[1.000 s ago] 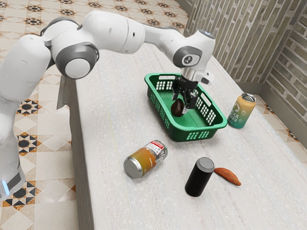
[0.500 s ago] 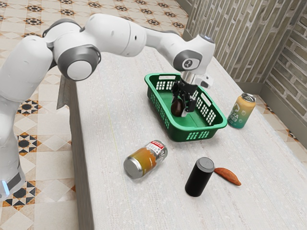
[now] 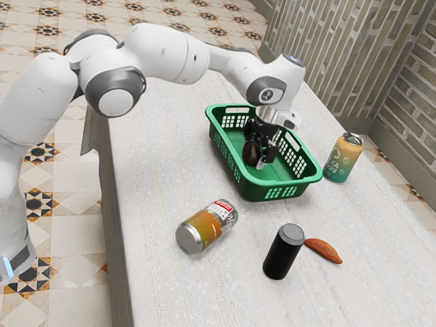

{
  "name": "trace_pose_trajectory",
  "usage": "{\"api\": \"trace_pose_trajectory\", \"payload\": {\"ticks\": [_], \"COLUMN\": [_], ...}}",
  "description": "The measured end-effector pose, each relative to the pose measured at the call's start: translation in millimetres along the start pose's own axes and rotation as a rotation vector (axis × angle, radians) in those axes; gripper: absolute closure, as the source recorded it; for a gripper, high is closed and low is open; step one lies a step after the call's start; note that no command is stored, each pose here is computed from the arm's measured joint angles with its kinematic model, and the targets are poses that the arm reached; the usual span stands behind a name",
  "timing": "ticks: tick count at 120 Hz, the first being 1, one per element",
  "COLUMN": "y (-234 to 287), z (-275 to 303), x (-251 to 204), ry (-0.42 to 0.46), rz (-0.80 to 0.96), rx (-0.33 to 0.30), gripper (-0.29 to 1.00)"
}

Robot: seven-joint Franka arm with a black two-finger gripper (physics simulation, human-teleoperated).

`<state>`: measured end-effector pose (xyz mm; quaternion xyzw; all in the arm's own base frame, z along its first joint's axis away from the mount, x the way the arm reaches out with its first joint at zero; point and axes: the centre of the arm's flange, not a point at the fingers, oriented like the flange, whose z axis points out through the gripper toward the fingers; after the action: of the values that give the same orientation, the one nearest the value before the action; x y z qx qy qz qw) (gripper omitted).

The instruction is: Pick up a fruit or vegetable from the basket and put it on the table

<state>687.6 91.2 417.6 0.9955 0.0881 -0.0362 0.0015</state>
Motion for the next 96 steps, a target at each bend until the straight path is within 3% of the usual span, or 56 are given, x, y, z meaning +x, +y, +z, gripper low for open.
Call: {"api": "trace_pose_trajectory", "payload": {"ticks": [10, 15, 25, 53, 75, 84, 96], "y": [1, 2, 1, 2, 13, 69, 222], "z": [1, 1, 2, -32, -120, -176, -218], "x": [0, 0, 1, 4, -9, -34, -87], "ry": [-0.001, -0.001, -0.001, 0.065, 0.204, 0.286, 0.357], "rz": [0.001, 0.001, 0.001, 0.003, 0.035, 0.133, 0.399], "rx": [0.001, 0.002, 0.008, 0.016, 0.025, 0.006, -0.043], "gripper": [0.16, 0.31, 0.37, 0.41, 0.37, 0.38, 0.38]}}
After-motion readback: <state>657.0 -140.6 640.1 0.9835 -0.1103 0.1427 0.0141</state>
